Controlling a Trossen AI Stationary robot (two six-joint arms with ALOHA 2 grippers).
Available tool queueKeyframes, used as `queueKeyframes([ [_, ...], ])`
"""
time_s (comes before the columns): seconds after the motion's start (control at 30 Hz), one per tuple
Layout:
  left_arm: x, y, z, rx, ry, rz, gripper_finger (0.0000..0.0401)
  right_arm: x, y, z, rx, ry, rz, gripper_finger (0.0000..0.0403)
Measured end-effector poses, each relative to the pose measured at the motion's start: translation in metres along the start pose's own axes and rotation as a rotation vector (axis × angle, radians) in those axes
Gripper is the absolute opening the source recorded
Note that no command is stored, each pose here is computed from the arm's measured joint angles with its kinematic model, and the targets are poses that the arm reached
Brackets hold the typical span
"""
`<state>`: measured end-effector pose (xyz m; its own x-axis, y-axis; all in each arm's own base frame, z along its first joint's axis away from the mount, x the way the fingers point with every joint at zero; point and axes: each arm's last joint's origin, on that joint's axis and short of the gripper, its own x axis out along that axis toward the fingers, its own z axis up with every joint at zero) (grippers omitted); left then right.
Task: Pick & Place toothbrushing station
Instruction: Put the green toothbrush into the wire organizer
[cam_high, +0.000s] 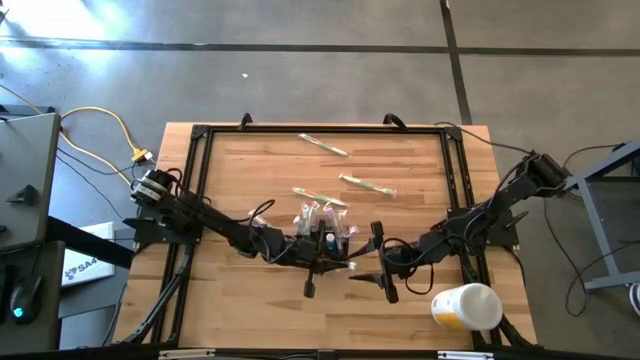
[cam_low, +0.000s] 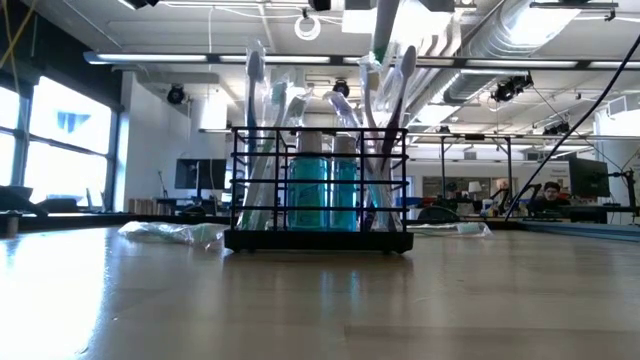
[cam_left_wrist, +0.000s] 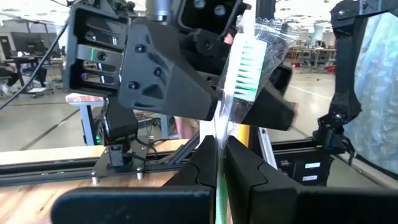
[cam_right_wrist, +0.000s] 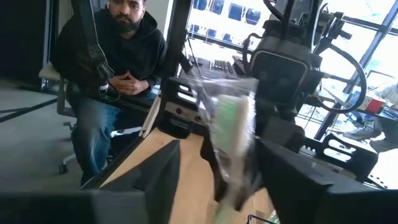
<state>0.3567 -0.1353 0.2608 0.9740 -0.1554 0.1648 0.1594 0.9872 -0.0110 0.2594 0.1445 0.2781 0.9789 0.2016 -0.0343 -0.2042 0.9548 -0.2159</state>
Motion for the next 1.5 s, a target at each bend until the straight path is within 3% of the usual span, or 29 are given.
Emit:
queueKeyframes([
  [0.37,0.0,0.0,-0.001,0.025,0.015,0.0,0.0001,0.0,0.0,-0.001,-0.043,0.008,-0.005,0.0017],
  [0.6,0.0,0.0,-0.002,0.023,0.022,-0.002,0.0033,0.0,0.0,-0.002,-0.051,0.019,-0.02,0.0012],
  [0.73,0.0,0.0,-0.002,-0.096,0.022,-0.001,0.0074,0.0,0.0,-0.002,-0.06,0.024,-0.025,0.001],
  [0.9,0.0,-0.003,-0.002,-0.033,0.024,-0.093,0.0112,-0.001,0.002,-0.002,-0.061,0.025,-0.016,0.001],
  [1.17,-0.001,-0.006,-0.003,-0.017,0.035,-0.134,0.0159,-0.007,0.016,0.0,-0.122,0.047,-0.073,0.0009],
  [1.27,-0.001,-0.006,-0.004,-0.006,0.045,-0.092,0.017,-0.012,0.023,0.002,-0.151,0.061,-0.132,0.0009],
  [1.4,-0.007,-0.006,0.003,0.14,0.097,-0.017,0.0172,-0.019,0.032,0.006,-0.184,0.086,-0.267,0.0009],
  [1.5,-0.014,-0.005,0.008,0.195,0.185,0.056,0.0172,-0.022,0.034,0.007,-0.18,0.087,-0.302,0.0009],
])
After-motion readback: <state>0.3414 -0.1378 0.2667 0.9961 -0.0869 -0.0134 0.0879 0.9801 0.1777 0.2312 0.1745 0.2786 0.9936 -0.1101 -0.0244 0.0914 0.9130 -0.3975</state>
